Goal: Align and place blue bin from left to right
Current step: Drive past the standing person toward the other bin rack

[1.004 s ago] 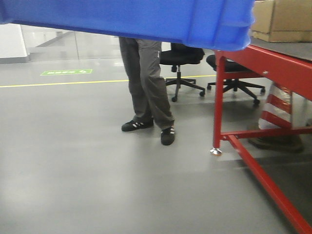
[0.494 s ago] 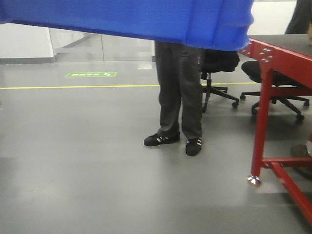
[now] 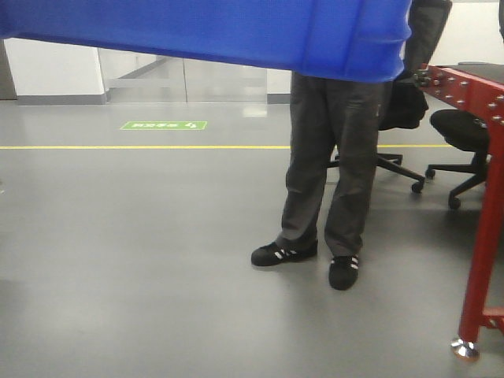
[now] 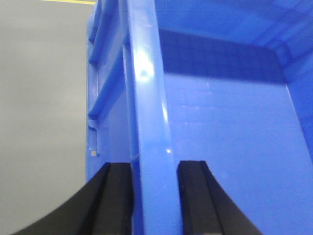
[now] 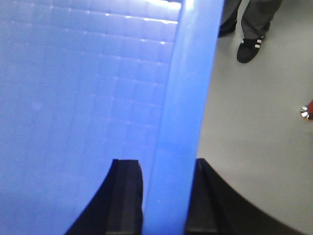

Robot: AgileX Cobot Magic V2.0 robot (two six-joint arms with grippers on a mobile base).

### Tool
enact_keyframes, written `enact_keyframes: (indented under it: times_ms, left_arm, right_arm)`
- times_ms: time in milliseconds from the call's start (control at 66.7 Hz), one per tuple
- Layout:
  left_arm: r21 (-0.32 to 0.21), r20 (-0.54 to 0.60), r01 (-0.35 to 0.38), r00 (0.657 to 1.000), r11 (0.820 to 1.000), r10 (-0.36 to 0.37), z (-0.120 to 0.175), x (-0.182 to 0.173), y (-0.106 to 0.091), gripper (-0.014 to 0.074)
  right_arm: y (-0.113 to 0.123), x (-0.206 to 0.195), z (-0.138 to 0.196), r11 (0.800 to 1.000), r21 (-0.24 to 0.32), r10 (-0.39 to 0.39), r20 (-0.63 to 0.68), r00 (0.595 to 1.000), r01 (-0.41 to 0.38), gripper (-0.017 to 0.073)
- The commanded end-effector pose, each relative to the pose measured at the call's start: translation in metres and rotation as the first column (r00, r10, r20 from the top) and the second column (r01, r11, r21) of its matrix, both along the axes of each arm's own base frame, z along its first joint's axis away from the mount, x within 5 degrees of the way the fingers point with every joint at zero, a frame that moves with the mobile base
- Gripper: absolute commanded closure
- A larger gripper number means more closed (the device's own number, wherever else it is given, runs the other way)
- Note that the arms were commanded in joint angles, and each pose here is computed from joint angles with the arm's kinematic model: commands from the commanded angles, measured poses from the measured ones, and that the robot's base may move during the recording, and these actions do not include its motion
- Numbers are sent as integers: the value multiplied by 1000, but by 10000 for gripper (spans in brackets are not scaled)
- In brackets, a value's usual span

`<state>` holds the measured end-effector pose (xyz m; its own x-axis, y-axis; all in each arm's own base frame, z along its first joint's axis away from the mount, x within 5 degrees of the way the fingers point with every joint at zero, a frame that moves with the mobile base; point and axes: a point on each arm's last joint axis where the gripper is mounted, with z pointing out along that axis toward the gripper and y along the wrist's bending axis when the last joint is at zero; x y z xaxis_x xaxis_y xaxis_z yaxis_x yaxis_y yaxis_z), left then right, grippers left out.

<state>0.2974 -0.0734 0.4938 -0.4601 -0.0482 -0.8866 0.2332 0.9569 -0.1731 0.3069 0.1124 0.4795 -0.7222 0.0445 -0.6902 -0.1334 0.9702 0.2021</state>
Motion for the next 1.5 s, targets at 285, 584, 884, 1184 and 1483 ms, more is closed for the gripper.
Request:
enact_keyframes:
  times_ms: [285, 584, 884, 1184, 1483]
  left_arm:
    - [-165, 233, 51, 972, 985, -12, 33, -8, -9, 704]
    - [-165, 233, 51, 972, 985, -12, 33, -8, -9, 704]
    - [-165, 233, 51, 972, 985, -12, 33, -8, -9, 704]
    - [-165, 233, 51, 972, 985, -12, 33, -8, -9, 704]
    - [-165, 233, 51, 972, 985, -12, 33, -8, -9, 704]
  right_arm:
    - [11, -5, 19, 992, 99, 59, 126, 990, -72, 619]
    - [12, -2, 25, 989, 124, 50, 198, 979, -76, 619]
    - [12, -1, 25, 989, 127, 49, 207, 977, -76, 619]
    - [12, -1, 25, 989, 127, 49, 207, 977, -76, 619]
    - [12, -1, 25, 989, 127, 49, 207, 977, -76, 619]
